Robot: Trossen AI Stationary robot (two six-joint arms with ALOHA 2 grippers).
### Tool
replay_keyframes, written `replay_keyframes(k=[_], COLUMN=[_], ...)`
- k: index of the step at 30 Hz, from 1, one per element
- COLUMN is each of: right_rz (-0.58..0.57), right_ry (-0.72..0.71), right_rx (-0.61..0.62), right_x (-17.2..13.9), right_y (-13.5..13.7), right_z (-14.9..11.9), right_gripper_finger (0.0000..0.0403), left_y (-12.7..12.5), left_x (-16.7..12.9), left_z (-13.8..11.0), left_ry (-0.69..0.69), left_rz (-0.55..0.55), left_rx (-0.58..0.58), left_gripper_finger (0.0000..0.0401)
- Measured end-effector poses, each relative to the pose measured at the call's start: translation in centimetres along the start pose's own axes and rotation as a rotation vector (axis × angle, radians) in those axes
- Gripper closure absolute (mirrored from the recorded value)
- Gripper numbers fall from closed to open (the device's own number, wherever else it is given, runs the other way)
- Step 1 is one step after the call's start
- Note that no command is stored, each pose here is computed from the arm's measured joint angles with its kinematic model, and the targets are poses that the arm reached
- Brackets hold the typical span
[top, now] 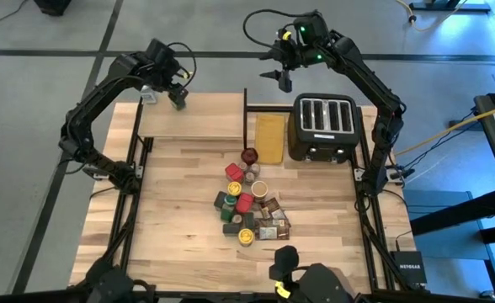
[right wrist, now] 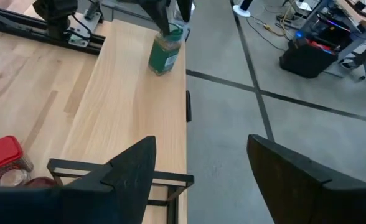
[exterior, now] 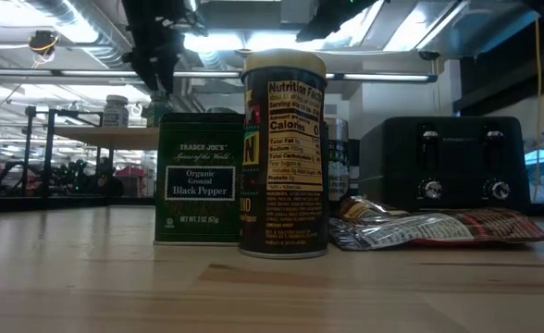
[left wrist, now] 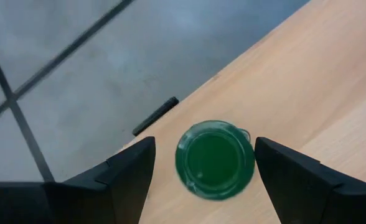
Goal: Shelf spices
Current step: Put the bottom green seasoning bottle on the shelf
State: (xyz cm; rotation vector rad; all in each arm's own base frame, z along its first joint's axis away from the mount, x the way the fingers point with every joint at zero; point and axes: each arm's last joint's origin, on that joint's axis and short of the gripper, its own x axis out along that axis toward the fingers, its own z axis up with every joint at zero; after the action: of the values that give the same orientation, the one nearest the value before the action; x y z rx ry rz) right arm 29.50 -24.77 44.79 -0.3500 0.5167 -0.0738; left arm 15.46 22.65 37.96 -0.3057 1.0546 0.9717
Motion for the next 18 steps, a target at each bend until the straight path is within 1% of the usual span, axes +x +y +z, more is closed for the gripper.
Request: replay_keyframes(k=[5, 11, 18], right_rz=[0.005, 0.004, -0.002], right_ry=[-0.005, -0.006, -0.014], right_rx=[-0.002, -0.004, -0.009], right_x=[0.0, 0.0, 0.0], right_y=[0.0, 0.0, -0.1], right_z=[0.0, 0.0, 0.1], right_gripper_finger=[0.0144, 0.0144, 0.0144], left_y=[-0.1, -0.1, -0.1], left_x=[0.9, 1.6, 1.6], left_z=[0.3, 0.1, 0.2], left_ry=[0.016, 0.070, 0.057], left_rz=[-0.056, -0.062, -0.052], left_rx=[0.014, 0.016, 0.002], left_gripper_finger=[0.0132, 0.0132, 0.0136])
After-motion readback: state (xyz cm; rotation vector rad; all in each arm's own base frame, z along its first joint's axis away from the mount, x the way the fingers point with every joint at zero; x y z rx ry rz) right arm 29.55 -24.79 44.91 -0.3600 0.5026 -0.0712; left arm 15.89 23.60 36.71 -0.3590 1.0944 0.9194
